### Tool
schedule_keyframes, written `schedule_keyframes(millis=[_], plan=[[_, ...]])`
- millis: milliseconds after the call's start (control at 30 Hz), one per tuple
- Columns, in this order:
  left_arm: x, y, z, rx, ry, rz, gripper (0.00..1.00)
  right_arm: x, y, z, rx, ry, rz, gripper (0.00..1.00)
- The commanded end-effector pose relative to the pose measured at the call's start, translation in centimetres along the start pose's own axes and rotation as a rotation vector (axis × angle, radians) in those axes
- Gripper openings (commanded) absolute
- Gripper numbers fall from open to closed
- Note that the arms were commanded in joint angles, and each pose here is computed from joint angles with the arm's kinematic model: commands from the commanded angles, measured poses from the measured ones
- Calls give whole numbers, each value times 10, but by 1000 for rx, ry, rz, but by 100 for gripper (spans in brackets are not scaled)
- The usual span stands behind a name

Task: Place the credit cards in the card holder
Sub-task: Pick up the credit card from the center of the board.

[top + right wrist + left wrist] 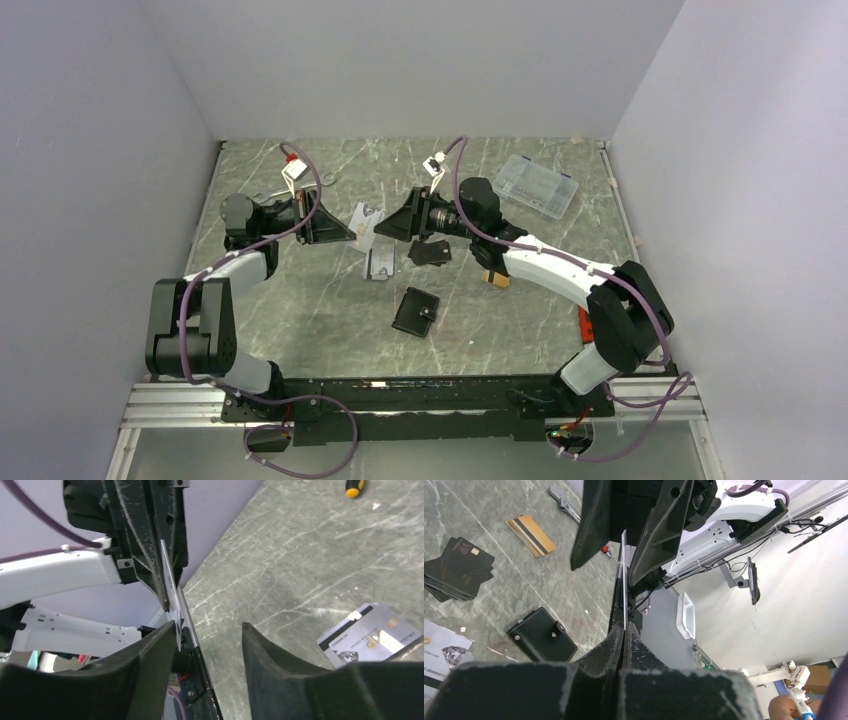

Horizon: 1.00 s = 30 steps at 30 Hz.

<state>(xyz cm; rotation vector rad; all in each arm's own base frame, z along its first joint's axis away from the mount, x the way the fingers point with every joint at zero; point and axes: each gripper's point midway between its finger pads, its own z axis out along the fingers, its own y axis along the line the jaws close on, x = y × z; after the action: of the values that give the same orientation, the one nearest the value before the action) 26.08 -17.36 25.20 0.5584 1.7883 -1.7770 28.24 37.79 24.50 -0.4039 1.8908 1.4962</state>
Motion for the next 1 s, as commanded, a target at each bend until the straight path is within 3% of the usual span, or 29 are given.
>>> schedule_keyframes(millis=[0, 100, 233, 467, 533, 567, 667, 767, 900, 967], plan=[[-3, -16, 1, 31, 8, 45, 0, -20, 39, 6, -146, -53, -60, 48], [-5, -18, 1, 39, 3, 47, 0, -22, 48, 9, -173, -72, -74, 31], [-4, -17, 3, 43, -2, 44, 0, -19, 56, 14, -209, -73, -58, 19], [-2, -20, 3, 40, -11, 56, 0, -11, 65, 31, -269, -70, -3, 9], [-1, -21, 3, 38, -13, 56, 3, -10, 68, 34, -285, -73, 22, 0], [-1, -21, 3, 37, -13, 56, 5, -10, 69, 34, -295, -79, 39, 0], [1, -23, 2, 37, -15, 79, 31, -10, 73, 27, -308, -93, 58, 0], [-1, -25, 2, 33, -10, 93, 45, -2, 64, 21, -238, -22, 56, 0], [-3, -28, 1, 34, 9, 127, 64, 34, 26, 4, -16, 153, 40, 0], [-1, -25, 0, 33, 31, 141, 71, 67, -10, -18, 190, 287, 94, 0]])
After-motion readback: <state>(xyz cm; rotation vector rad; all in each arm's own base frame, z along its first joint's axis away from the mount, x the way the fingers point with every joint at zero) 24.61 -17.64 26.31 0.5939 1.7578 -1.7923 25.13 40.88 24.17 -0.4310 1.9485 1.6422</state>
